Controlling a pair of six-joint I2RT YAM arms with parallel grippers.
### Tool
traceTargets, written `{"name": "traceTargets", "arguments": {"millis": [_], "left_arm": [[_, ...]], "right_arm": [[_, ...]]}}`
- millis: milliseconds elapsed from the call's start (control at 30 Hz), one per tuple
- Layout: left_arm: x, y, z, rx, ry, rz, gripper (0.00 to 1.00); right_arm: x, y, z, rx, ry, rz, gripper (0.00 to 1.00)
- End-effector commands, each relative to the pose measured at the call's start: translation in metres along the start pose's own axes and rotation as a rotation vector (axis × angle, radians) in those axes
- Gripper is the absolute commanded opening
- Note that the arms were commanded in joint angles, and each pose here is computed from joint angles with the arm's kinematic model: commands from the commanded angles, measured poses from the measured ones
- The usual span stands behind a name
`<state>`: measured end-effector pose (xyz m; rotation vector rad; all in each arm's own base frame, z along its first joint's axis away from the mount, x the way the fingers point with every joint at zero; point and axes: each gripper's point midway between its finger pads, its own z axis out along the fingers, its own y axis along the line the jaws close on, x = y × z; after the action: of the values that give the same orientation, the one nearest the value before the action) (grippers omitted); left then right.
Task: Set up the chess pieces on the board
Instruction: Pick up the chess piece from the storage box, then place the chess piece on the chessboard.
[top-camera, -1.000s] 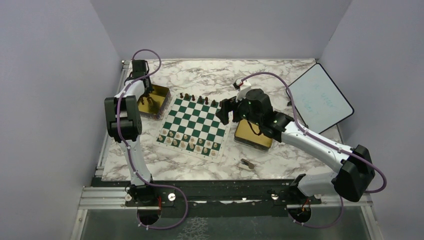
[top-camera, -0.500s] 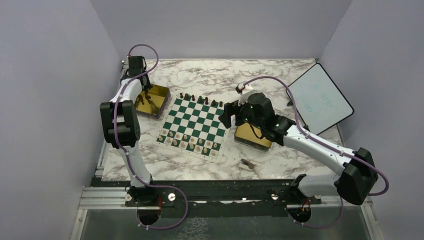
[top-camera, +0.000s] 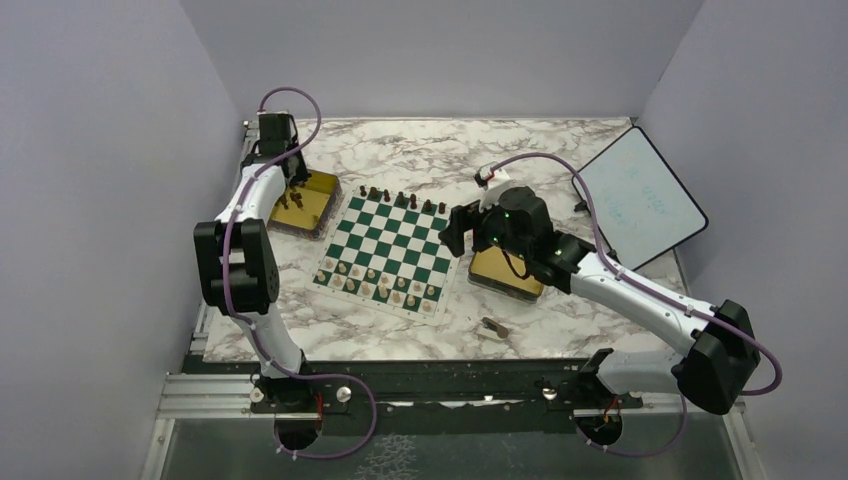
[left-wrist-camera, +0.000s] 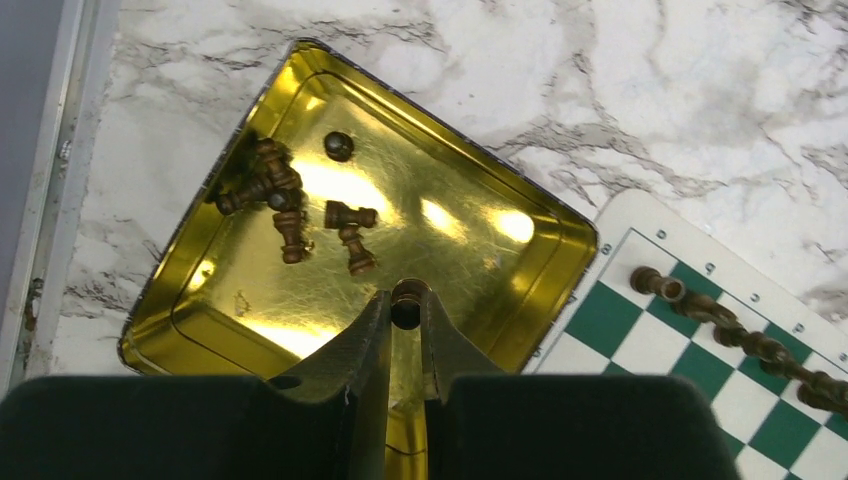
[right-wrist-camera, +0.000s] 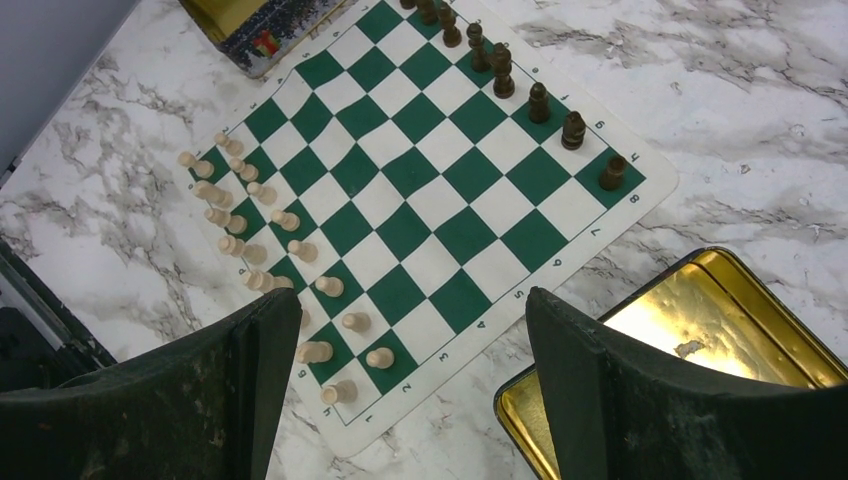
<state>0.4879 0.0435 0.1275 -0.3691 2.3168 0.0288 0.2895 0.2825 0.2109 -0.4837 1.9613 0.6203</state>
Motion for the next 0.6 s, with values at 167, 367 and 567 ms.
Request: {"name": "traceTargets", "arguments": {"millis": [167, 367, 567], "left_arm": [[0.001, -0.071, -0.051, 0.124, -0.062, 0.09, 0.14], [0.019, -0.1, -0.052, 0.155, -0.047, 0.129, 0.14], [0.04, -0.126, -0.034, 0.18, -0.015, 0.161, 0.14]], "right_arm": [[-0.001, -0.002, -0.005, 0.014, -0.026, -0.002, 0.88], [-0.001, -0.002, -0.006, 0.01, -0.03, -0.002, 0.88], [-0.004, -0.001, -0.007, 0.007, -0.036, -0.003, 0.88]]}}
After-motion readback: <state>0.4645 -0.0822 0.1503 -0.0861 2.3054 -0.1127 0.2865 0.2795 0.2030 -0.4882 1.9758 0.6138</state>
